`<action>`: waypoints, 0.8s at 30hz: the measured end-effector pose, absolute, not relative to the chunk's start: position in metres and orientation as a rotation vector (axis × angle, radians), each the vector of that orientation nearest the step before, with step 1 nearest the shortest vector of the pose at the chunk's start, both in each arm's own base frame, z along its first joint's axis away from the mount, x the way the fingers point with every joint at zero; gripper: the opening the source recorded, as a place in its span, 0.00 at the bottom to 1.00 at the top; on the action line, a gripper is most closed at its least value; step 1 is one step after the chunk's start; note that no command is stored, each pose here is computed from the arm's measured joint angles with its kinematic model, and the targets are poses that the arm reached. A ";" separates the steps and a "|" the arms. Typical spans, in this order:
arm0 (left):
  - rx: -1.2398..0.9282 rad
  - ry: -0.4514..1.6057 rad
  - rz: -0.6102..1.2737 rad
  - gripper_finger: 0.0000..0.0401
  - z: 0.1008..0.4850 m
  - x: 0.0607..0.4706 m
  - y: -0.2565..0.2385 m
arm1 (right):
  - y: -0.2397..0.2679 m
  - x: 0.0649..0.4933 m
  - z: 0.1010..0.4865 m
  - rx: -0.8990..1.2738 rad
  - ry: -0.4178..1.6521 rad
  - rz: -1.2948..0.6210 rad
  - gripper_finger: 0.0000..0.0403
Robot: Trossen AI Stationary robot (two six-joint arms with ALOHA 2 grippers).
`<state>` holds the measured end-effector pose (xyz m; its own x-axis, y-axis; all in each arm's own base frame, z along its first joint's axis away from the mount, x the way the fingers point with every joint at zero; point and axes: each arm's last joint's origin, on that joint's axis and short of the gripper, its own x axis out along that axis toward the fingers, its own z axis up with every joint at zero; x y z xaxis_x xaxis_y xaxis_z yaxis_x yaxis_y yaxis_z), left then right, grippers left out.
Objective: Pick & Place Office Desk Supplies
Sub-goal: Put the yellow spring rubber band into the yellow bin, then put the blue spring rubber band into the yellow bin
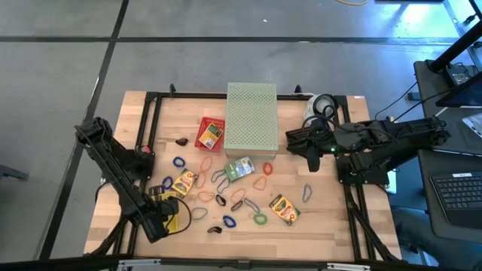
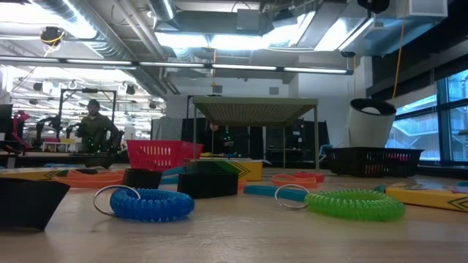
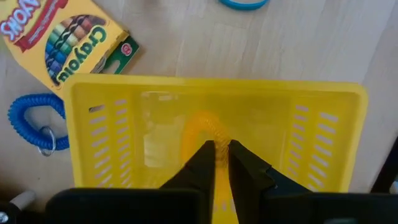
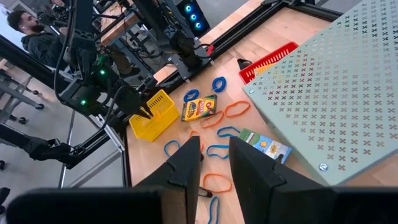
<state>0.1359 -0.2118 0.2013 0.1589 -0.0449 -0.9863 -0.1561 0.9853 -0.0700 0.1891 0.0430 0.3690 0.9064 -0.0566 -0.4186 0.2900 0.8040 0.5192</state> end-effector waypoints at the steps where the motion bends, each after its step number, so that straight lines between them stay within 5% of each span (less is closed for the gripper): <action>1: -0.167 1.406 0.065 0.13 0.201 0.136 -0.213 | 0.043 0.189 0.369 0.612 0.400 -0.191 0.21; 12: -0.300 1.379 0.034 0.41 0.205 0.144 -0.217 | 0.043 0.189 0.369 0.608 0.401 -0.190 0.21; 24: -0.386 1.069 0.015 0.40 0.257 0.147 -0.180 | 0.043 0.189 0.369 0.608 0.402 -0.190 0.21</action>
<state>0.1474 -0.1803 0.2571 0.4878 -0.1727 -0.8557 -0.1971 0.9331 -0.3007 0.1891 0.0430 0.3689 0.9058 -0.0565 -0.4199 0.2893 0.8064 0.5157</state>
